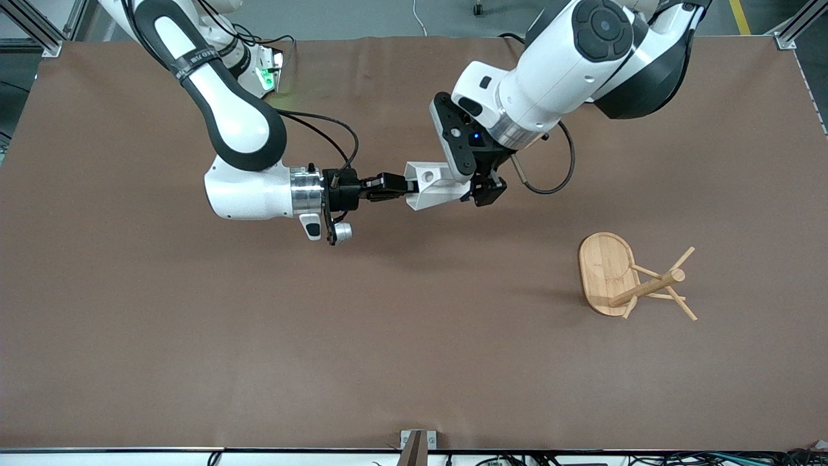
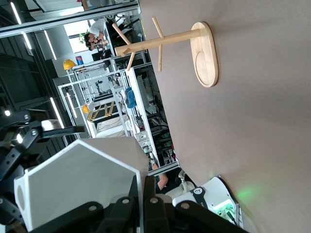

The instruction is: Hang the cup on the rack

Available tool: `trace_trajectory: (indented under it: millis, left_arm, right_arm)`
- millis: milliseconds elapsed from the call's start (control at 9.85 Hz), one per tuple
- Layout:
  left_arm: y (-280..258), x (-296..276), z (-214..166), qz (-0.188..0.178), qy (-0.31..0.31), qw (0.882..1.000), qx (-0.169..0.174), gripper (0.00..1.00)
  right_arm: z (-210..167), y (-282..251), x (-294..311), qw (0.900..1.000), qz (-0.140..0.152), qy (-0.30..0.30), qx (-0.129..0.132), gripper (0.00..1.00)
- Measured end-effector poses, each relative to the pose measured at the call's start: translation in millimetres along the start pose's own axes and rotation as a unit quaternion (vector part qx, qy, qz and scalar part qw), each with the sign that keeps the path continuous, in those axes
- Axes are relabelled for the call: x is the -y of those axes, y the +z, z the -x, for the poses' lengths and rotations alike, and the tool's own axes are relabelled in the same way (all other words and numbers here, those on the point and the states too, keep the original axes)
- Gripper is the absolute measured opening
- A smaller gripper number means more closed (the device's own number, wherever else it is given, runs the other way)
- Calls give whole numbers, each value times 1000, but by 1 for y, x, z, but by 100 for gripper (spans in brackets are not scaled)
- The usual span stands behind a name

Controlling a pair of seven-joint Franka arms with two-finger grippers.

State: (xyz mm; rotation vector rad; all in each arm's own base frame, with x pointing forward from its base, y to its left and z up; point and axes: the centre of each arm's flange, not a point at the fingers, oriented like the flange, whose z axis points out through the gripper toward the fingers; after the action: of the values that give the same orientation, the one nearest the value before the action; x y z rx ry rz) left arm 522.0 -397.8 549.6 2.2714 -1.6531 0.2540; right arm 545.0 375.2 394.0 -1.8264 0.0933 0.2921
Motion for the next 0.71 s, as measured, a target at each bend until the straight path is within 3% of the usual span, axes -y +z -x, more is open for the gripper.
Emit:
trace_trajectory:
  millis: [711]
  left_arm:
    - [20, 5, 1, 19, 8, 1000, -2, 100]
  right_arm:
    - [4, 4, 8, 1000, 4, -9, -12, 4]
